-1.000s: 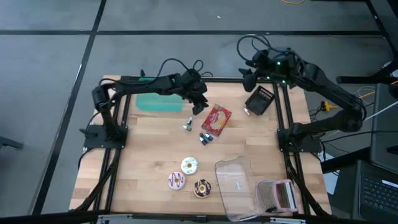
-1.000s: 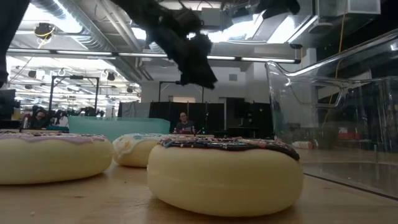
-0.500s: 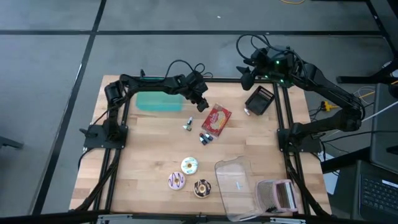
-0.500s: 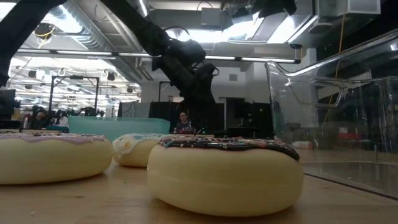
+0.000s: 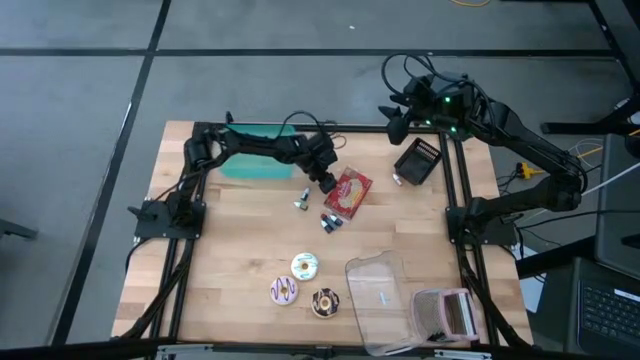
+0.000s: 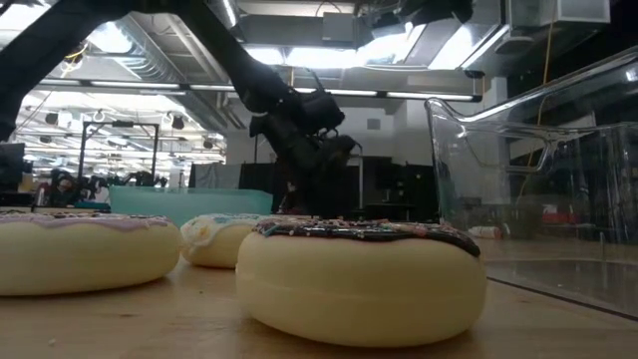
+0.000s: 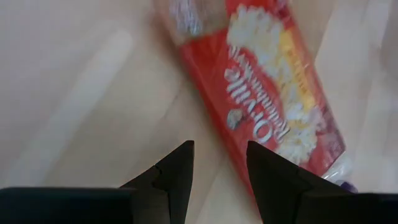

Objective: Pick & Place Food Item
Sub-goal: Put the popcorn bag into the light blue bin

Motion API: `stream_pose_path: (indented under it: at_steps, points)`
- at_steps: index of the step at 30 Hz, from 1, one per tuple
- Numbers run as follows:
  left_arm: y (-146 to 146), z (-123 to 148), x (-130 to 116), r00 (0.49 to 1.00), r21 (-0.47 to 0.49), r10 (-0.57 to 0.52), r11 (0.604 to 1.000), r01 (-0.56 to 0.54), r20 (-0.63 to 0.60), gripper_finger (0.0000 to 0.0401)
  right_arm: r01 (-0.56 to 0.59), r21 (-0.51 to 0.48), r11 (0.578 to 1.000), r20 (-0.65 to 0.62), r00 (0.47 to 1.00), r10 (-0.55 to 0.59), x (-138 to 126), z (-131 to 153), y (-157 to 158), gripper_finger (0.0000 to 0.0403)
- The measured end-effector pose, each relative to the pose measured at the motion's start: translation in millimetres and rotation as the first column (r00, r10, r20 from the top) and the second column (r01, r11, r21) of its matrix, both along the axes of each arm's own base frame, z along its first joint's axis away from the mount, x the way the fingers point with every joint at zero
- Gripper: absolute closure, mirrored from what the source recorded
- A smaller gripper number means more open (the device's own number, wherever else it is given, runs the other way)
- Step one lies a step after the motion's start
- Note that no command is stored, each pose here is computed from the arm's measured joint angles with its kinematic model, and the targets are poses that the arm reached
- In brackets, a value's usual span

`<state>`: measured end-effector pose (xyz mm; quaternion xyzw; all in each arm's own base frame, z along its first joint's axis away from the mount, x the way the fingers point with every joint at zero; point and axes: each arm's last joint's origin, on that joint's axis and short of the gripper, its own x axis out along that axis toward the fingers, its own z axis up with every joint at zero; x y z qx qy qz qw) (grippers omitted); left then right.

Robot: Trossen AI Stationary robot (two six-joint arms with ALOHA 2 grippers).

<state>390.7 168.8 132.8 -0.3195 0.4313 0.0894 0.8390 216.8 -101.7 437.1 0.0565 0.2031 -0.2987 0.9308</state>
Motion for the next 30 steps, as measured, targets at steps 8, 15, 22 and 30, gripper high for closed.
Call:
stream_pose_path:
  at_steps: [8, 15, 22, 30]
  points:
    - [-13.5, -15.3, 11.7, 1.0, -0.069, -0.02, 0.997, 0.021, 0.015, 0.0257, 0.0, -0.009, 1.0, 0.022, 1.0, 0.0, 0.9, 2.1, -0.4, 0.0204]
    - [-18.6, -16.8, 22.2, 0.994, -0.203, 0.023, 0.979, -0.001, 0.106, 0.0258, 0.0, -0.009, 1.0, 0.022, 1.0, 0.0, 0.9, 2.1, -0.4, 0.0204]
    - [-18.9, -22.7, 21.5, 0.997, -0.19, 0.033, 0.982, -0.019, 0.072, 0.0278, 0.0, -0.009, 1.0, 0.025, 1.0, 0.0, 1.0, 2.3, -0.4, 0.0204]
    - [-22.6, -32.8, 25.2, 0.997, -0.192, 0.057, 0.98, -0.046, 0.052, 0.0386, 0.001, -0.012, 1.0, 0.033, 0.999, 0.0, 1.2, 3.0, -0.5, 0.0204]
